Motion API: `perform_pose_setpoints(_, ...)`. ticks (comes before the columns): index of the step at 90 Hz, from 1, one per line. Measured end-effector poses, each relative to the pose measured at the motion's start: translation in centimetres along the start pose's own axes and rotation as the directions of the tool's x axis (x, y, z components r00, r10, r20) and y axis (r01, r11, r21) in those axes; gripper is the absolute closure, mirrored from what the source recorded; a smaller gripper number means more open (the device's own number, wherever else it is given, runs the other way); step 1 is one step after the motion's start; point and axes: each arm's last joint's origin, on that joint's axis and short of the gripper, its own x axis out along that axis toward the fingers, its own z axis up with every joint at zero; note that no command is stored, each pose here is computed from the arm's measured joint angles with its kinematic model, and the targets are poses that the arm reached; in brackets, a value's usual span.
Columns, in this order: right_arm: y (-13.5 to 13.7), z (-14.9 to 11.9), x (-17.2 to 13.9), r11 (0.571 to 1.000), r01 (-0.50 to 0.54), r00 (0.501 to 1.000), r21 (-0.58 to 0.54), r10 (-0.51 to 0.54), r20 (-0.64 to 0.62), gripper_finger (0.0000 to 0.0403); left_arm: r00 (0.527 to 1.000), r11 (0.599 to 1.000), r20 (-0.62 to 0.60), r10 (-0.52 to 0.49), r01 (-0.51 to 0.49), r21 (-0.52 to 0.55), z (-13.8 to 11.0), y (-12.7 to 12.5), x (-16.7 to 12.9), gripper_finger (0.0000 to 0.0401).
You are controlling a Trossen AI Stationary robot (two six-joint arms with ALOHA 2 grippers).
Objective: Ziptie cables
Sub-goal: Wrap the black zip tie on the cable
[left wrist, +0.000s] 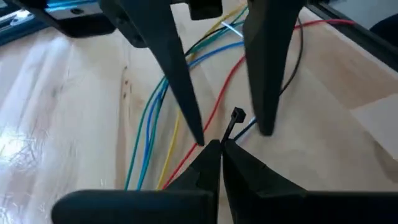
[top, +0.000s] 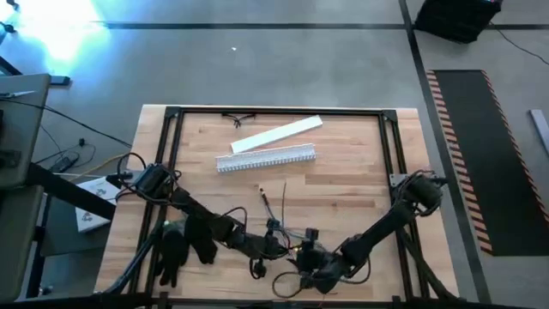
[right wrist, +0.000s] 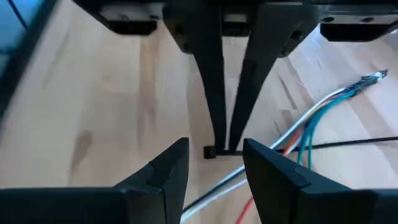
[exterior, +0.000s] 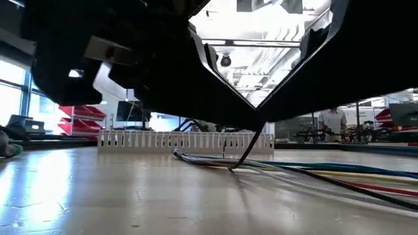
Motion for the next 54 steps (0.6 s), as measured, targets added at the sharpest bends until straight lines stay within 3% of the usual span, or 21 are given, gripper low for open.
perform_pose_setpoints(18,-0.2,1.0,-0.1,0.999,0.040,0.996,-0.036,-0.042,-0.072,0.0294,1.000,1.000,0.001,0.005,-0.005,0.001,0.0,-0.1,0.0,0.0401)
perform_pose_setpoints(41,-0.7,1.2,0.4,1.000,-0.022,0.990,-0.004,0.021,-0.139,0.0391,1.000,1.000,-0.004,0.011,-0.011,0.007,0.0,-0.3,-0.1,0.0401)
perform_pose_setpoints(54,-0.9,1.3,0.7,0.998,-0.036,0.987,0.042,0.042,-0.152,0.0399,1.000,0.999,-0.006,0.028,-0.028,0.025,0.0,-0.8,-0.3,0.0399)
